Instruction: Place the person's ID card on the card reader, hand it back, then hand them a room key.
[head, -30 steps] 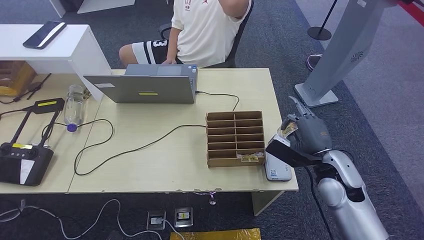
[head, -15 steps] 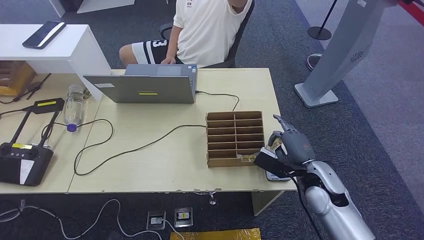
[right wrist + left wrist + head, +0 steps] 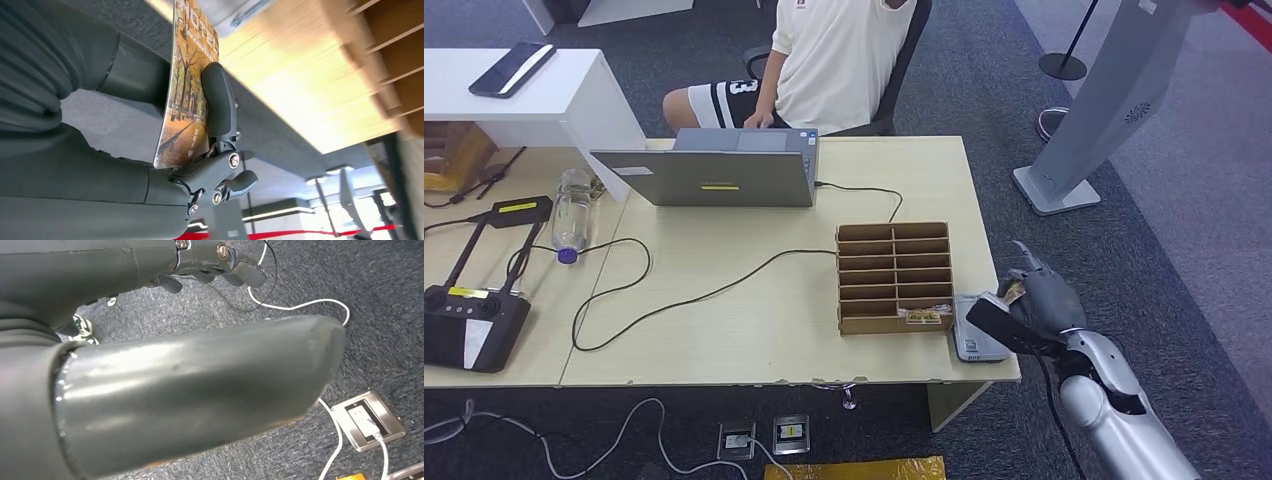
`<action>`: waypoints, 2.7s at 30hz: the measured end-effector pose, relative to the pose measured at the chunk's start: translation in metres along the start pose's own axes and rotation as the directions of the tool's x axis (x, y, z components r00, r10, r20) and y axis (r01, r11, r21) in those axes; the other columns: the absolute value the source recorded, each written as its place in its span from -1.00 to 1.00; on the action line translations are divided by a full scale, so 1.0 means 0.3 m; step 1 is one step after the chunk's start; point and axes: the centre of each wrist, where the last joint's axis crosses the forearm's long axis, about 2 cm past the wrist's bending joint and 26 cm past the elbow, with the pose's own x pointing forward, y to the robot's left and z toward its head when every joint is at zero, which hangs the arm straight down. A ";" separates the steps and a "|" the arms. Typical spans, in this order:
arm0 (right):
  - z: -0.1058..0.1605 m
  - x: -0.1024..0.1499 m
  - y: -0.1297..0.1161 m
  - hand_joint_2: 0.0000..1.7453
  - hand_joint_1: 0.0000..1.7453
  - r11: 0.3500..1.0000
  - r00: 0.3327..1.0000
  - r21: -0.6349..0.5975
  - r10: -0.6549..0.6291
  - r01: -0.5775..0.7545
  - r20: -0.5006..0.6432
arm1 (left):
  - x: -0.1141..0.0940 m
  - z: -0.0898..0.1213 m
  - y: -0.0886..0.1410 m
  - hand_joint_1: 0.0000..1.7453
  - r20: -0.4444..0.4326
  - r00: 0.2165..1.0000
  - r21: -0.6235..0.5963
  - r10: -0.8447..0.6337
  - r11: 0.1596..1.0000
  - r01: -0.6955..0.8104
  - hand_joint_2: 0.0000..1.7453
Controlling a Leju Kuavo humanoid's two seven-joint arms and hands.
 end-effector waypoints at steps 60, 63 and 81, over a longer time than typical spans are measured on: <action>0.032 0.027 0.077 1.00 1.00 0.995 1.000 0.104 -0.003 0.003 -0.002 | -0.023 -0.007 0.030 -1.00 -0.005 1.000 0.001 -0.028 1.000 0.028 -1.00; 0.034 0.031 0.090 1.00 1.00 0.992 1.000 0.126 -0.001 0.001 0.000 | -0.023 -0.007 0.030 -1.00 -0.005 1.000 -0.001 -0.027 1.000 0.027 -1.00; 0.020 0.052 0.107 1.00 1.00 0.989 1.000 0.151 -0.004 0.003 0.007 | -0.023 -0.007 0.030 -1.00 -0.008 1.000 -0.004 -0.028 1.000 0.028 -1.00</action>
